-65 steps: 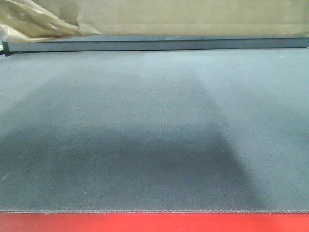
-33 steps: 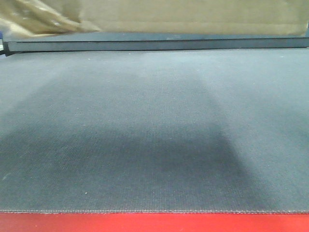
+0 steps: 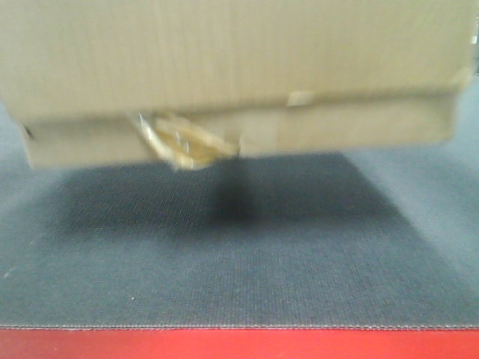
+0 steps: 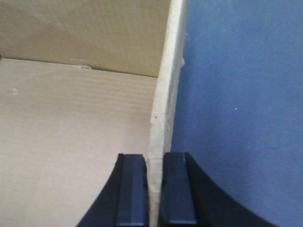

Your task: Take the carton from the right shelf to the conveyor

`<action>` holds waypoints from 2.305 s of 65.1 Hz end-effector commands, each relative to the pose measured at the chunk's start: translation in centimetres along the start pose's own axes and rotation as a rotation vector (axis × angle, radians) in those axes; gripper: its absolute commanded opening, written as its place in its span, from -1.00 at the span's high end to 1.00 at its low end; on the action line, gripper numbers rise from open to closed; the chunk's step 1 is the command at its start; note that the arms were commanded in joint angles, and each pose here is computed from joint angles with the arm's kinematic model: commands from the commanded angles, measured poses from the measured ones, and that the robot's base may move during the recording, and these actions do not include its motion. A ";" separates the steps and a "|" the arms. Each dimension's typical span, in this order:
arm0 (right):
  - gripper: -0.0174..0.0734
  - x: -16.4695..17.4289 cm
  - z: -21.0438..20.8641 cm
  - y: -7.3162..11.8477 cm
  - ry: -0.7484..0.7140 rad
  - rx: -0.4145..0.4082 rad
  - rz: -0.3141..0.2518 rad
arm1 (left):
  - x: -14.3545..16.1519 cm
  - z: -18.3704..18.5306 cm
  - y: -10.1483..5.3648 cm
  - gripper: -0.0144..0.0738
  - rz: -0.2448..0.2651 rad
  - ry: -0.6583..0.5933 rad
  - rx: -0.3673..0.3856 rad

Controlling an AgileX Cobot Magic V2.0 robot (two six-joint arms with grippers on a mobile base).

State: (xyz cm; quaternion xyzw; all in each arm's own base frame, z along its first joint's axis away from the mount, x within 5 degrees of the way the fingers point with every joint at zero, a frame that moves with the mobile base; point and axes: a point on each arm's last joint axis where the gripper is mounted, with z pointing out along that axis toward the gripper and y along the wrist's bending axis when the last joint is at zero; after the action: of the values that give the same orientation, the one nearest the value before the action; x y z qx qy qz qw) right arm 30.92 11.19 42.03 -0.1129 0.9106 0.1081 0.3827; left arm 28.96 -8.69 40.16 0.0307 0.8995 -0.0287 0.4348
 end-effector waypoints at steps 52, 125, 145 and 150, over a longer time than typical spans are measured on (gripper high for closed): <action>-0.64 -0.9 0.2 -1.4 -0.061 0.081 -0.045 | -1.3 2.2 2.9 -0.65 -0.005 0.090 -0.161; 0.79 14.1 -1.7 -8.3 -0.041 0.265 0.115 | 13.1 -3.5 8.3 0.63 -0.034 -0.088 -0.166; 0.79 20.6 -6.4 -6.5 -0.389 0.271 0.043 | 17.6 -7.8 7.8 0.63 0.070 -0.410 -0.148; 0.79 22.1 -7.7 -6.0 -0.467 0.275 0.022 | 18.5 -8.9 7.7 0.63 0.071 -0.472 -0.144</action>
State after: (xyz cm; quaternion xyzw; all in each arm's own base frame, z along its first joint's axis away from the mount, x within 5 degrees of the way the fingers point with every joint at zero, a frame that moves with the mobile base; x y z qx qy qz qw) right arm 14.43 0.71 30.66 -0.0120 0.8411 0.0172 0.5405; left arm 12.75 0.28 30.54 0.0151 0.8069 0.0441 0.5888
